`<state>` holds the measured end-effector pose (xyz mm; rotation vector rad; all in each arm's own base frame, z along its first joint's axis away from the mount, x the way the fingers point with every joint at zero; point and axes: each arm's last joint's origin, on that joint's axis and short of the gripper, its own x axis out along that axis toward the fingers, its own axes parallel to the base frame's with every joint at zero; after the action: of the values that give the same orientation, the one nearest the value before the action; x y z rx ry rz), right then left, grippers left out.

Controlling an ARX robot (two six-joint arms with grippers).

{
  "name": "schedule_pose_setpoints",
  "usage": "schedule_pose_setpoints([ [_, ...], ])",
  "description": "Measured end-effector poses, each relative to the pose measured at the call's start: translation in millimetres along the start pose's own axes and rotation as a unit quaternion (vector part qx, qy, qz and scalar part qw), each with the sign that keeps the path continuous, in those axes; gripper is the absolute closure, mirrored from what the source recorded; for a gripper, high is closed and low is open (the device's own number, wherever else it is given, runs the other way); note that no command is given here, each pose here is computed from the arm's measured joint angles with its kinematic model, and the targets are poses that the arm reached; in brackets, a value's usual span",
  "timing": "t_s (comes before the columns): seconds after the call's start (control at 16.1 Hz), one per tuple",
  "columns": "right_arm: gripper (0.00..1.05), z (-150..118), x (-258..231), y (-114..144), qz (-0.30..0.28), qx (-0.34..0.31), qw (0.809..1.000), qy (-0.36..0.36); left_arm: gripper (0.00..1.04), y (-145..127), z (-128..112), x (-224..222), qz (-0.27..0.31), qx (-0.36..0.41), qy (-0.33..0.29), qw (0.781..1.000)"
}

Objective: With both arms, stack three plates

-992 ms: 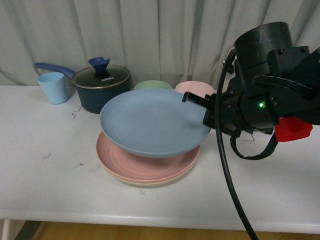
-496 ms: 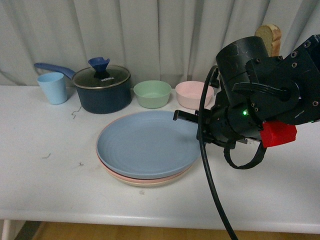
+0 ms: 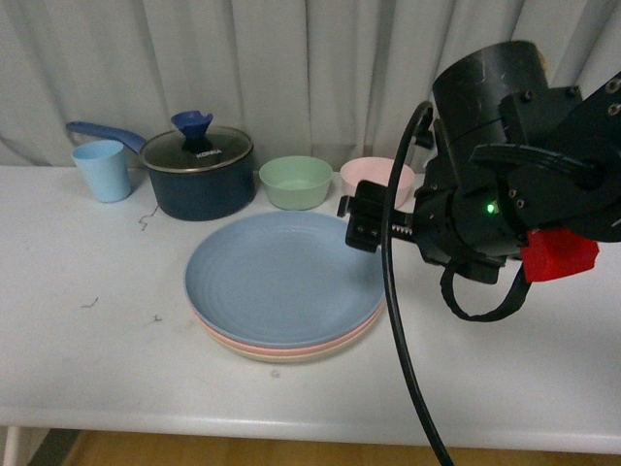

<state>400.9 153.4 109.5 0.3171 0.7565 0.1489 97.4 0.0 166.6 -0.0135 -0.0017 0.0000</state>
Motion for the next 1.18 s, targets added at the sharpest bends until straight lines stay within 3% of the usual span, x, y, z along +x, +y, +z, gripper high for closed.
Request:
schedule_pose_setpoints([
  [0.12,0.04,9,-16,4,0.013,0.001,1.0,-0.026,0.07,0,0,0,0.0,0.0,0.0,1.0],
  [0.37,0.06,27,-60,1,0.033,0.034,0.994,-0.103,0.07,0,0,0,0.0,0.0,0.0,1.0],
  [0.68,0.06,57,-135,-8,0.04,0.08,0.97,-0.224,0.07,0,0,0,0.0,0.0,0.0,1.0],
  [0.74,0.13,59,-164,-12,0.034,0.065,0.944,-0.321,0.07,0,0,0,0.0,0.0,0.0,1.0],
  [0.81,0.26,47,-187,-23,0.003,0.001,0.929,-0.371,0.07,0,0,0,0.0,0.0,0.0,1.0],
  [0.93,0.52,10,-220,-51,-0.057,-0.101,0.921,-0.372,0.07,0,0,0,0.0,0.0,0.0,1.0],
  [1.18,1.01,-60,-258,-88,-0.072,-0.148,0.918,-0.36,0.07,0,0,0,0.0,0.0,0.0,1.0],
])
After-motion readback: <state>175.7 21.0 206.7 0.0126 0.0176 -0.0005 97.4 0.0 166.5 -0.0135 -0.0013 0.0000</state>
